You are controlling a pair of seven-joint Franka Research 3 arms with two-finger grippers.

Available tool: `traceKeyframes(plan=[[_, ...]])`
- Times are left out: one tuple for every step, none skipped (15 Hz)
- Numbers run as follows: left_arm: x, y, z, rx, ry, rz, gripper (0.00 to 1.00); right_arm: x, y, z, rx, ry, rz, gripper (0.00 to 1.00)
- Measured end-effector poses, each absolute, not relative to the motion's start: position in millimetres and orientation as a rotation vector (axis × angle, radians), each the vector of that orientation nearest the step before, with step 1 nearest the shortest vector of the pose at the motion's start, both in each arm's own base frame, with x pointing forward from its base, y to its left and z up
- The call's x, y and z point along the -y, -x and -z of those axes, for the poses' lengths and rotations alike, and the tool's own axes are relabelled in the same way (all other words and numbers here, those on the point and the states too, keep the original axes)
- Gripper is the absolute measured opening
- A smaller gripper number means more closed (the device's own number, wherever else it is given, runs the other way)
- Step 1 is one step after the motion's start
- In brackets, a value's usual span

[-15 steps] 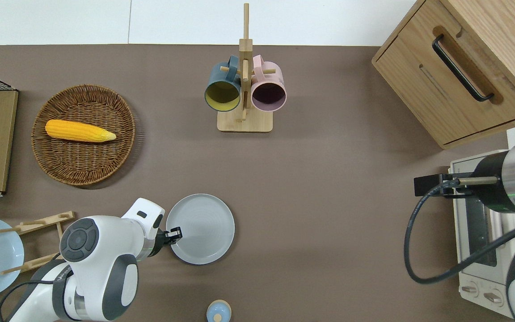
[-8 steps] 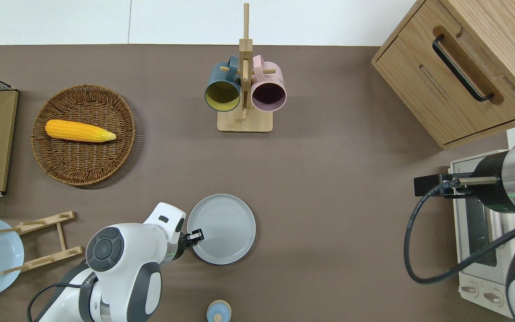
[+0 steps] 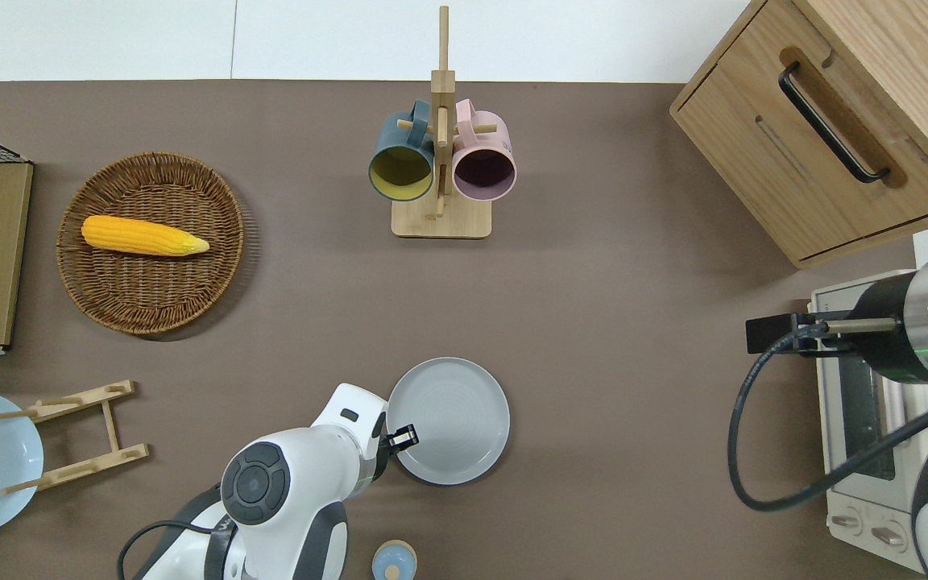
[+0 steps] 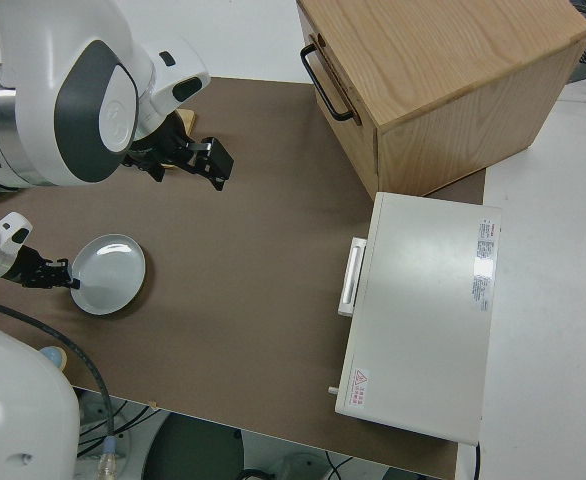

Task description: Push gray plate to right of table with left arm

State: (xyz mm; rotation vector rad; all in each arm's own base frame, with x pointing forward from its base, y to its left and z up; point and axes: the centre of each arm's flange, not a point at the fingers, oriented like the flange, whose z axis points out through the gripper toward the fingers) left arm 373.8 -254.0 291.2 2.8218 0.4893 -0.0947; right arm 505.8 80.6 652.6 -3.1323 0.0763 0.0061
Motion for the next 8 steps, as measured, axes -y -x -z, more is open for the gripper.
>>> traceKeyframes(plan=[[257.7,-372.3,-290.7,-0.497,-2.811,0.092,0.04,-80.6,-505.8,-652.6,-0.076,3.132,-0.006,1.0],[259.3,-371.6,-290.5,-0.502,-2.805,0.091,0.04,-80.6,-505.8,-652.6,-0.076,3.132,-0.006,1.0],[259.3,-371.6,-290.5,-0.502,-2.805,0.091,0.04,-80.6,-505.8,-652.6,-0.076,3.132,-0.006,1.0],[259.3,-371.6,-290.5,-0.502,-2.805,0.091,0.04,-80.6,-505.8,-652.6,-0.076,3.132,-0.006,1.0],[259.3,-371.6,-290.5,-0.502,-2.805,0.091,0.04,-80.6,-505.8,-652.6,-0.076,3.132,-0.006,1.0],[259.3,-371.6,-290.5,-0.502,-2.805,0.091,0.04,-80.6,-505.8,-652.6,-0.076,3.132,-0.006,1.0],[259.3,-371.6,-290.5,-0.502,-2.805,0.091,0.04,-80.6,-505.8,-652.6,-0.076,3.132,-0.006,1.0],[259.3,-371.6,-290.5,-0.502,-2.805,0.091,0.04,-80.6,-505.8,-652.6,-0.076,3.132,-0.006,1.0]])
